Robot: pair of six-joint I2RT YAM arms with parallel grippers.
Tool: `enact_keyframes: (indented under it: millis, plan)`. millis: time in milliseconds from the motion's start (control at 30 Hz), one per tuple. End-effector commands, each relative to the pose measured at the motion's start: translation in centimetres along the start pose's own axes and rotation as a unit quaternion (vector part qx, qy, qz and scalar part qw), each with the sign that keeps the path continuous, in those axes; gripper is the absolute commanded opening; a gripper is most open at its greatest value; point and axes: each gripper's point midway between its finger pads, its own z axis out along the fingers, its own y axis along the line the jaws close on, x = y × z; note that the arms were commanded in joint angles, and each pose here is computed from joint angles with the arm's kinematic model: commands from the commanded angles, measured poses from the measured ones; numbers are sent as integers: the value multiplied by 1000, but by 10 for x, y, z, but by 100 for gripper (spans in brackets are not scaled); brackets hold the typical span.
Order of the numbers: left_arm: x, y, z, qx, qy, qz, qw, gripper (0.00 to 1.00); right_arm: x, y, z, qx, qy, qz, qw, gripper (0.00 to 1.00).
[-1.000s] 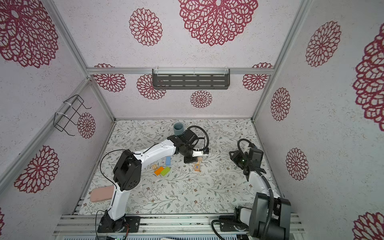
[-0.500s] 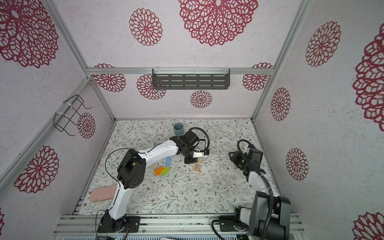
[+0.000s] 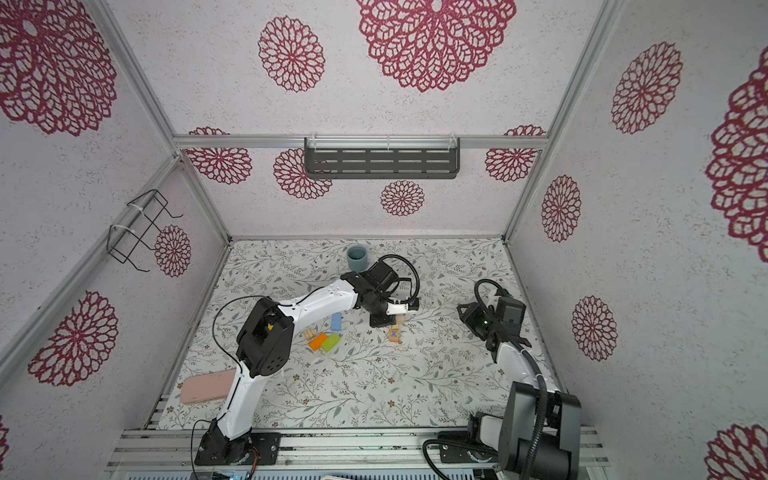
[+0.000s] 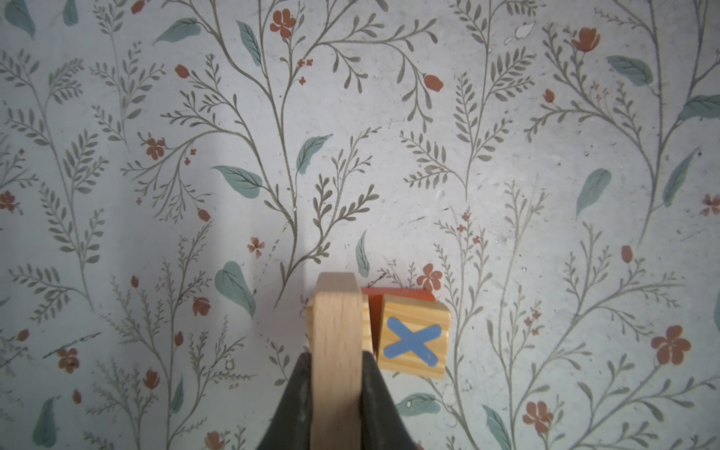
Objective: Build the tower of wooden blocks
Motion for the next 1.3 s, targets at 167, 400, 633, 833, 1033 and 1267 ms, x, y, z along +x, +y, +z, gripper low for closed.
enact_keyframes:
  millis: [167,400,633,833,1033,1267]
  plan:
    - [0,5,8,5,-6,-1,1000,17,-2,5,0,-12,-4,-6,1000,39]
    - [1,5,9,5,-6,-1,1000,18,-2,4,1,-12,-3,-6,1000,39]
    - [4,8,12,-1,1,-2,1000,24,-1,5,1,-12,-3,-7,1000,39]
    - [5,10,13,-5,4,-2,1000,32,-1,5,1,-12,-2,-7,1000,39]
    - [4,12,10,-10,5,-1,1000,43,-1,4,1,-12,-3,-7,1000,39]
    - [-3,20,-7,-28,-2,-4,1000,82,-2,8,0,-11,-1,-17,1000,44]
